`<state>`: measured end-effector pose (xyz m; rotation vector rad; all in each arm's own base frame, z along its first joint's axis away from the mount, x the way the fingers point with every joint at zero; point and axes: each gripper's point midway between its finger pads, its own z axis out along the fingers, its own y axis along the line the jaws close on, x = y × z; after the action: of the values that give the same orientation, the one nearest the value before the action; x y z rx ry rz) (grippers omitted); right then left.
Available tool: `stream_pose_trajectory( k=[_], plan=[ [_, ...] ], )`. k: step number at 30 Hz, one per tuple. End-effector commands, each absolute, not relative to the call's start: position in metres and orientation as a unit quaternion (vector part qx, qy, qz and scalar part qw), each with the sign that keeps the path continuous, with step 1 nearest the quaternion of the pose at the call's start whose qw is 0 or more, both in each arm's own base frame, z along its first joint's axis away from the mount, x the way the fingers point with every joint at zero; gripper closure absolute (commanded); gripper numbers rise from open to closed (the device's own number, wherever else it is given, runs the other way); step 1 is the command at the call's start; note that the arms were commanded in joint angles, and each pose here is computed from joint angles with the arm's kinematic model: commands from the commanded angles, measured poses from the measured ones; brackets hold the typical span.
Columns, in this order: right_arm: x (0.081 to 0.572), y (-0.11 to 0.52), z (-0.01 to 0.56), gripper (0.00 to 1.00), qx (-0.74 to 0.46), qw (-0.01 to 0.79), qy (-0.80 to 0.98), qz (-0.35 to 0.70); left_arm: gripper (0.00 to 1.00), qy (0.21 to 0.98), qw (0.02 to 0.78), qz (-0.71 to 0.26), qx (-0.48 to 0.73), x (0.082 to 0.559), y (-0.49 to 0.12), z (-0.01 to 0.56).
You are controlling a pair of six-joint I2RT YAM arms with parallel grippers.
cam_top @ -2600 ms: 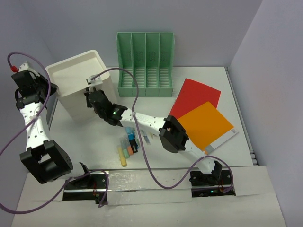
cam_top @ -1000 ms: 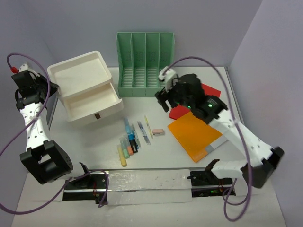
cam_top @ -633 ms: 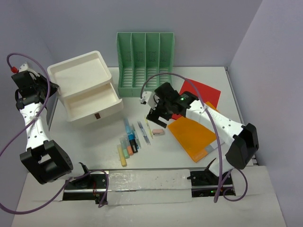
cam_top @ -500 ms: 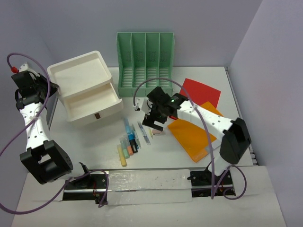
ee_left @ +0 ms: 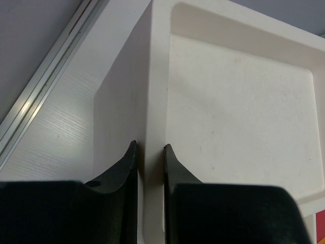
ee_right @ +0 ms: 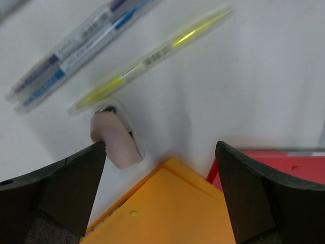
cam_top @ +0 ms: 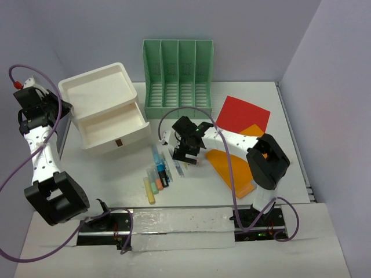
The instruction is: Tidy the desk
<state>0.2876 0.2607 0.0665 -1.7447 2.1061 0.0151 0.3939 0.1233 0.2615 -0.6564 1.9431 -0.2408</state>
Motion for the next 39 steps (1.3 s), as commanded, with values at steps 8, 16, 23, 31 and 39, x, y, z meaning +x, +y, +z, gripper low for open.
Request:
stream_pose_trajectory(
  k=[8, 16, 23, 31, 39],
  plan=[
    [0.248, 0.262, 0.03, 0.06, -0.64, 0.18, 0.746, 0.03, 0.95, 0.794, 0.524, -0.159, -0.264, 0.391, 0.102, 0.285],
    [0.263, 0.268, 0.025, 0.21, -0.617, 0.185, 0.765, 0.026, 0.95, 0.792, 0.528, -0.155, -0.264, 0.389, 0.104, 0.287],
    [0.29, 0.268, 0.036, 0.68, -0.591, 0.202, 0.781, -0.015, 0.95, 0.794, 0.525, -0.154, -0.265, 0.39, 0.106, 0.285],
    [0.302, 0.258, 0.128, 1.0, -0.564, 0.275, 0.777, -0.043, 0.95, 0.792, 0.526, -0.163, -0.263, 0.39, 0.105, 0.287],
    [0.312, 0.345, 0.411, 1.0, -0.434, 0.625, 0.633, 0.145, 0.95, 0.794, 0.524, -0.156, -0.266, 0.388, 0.107, 0.283]
  ],
)
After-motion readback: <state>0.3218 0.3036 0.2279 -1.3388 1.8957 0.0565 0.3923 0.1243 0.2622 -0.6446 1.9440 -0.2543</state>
